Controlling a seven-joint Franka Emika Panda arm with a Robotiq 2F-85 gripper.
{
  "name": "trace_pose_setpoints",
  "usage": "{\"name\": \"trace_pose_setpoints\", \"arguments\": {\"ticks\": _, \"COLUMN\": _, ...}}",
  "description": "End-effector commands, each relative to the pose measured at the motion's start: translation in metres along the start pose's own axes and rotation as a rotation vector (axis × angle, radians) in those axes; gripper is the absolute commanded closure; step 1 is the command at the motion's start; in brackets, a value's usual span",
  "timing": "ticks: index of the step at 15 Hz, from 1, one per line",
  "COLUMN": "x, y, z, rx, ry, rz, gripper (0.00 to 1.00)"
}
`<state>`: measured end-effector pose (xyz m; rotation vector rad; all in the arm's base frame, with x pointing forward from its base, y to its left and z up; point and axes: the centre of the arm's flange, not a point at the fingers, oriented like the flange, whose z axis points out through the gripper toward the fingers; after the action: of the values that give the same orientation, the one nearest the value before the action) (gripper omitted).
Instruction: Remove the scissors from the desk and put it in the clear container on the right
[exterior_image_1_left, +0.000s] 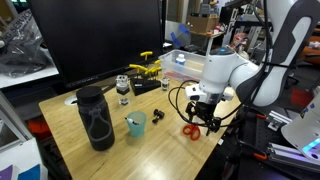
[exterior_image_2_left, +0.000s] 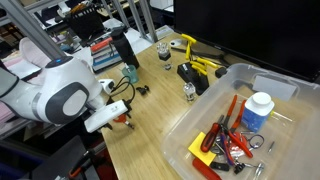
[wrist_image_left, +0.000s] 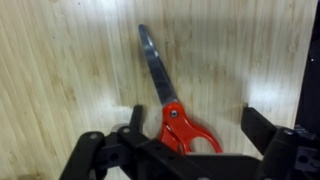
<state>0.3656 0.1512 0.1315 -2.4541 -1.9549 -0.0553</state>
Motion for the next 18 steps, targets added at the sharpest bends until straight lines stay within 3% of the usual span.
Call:
{"name": "trace_pose_setpoints", "arguments": {"ticks": 1, "x": 0.003, "y": 0.003, "z": 0.007, "rx": -0.009, "ry": 0.000, "rz": -0.010, "gripper": 0.10}}
{"name": "trace_pose_setpoints", "arguments": {"ticks": 2, "x": 0.003, "y": 0.002, "z": 0.007, "rx": -0.014, "ry": 0.002, "rz": -0.016, "gripper": 0.26}}
{"name": "trace_pose_setpoints", "arguments": {"ticks": 5, "x": 0.004, "y": 0.003, "z": 0.004, "rx": -0.023, "ry": 0.005, "rz": -0.011, "gripper": 0.47}}
{"name": "trace_pose_setpoints", "arguments": {"ticks": 8, "x": 0.003, "y": 0.002, "z": 0.004, "rx": -0.023, "ry": 0.005, "rz": -0.013, "gripper": 0.54}}
{"name": "trace_pose_setpoints", "arguments": {"ticks": 15, "x": 0.003, "y": -0.008, "z": -0.003, "rx": -0.028, "ry": 0.005, "rz": -0.025, "gripper": 0.96}}
{"name": "trace_pose_setpoints", "arguments": {"ticks": 18, "x": -0.002, "y": -0.003, "z": -0.008, "rx": -0.048, "ry": 0.012, "rz": -0.004, "gripper": 0.95}}
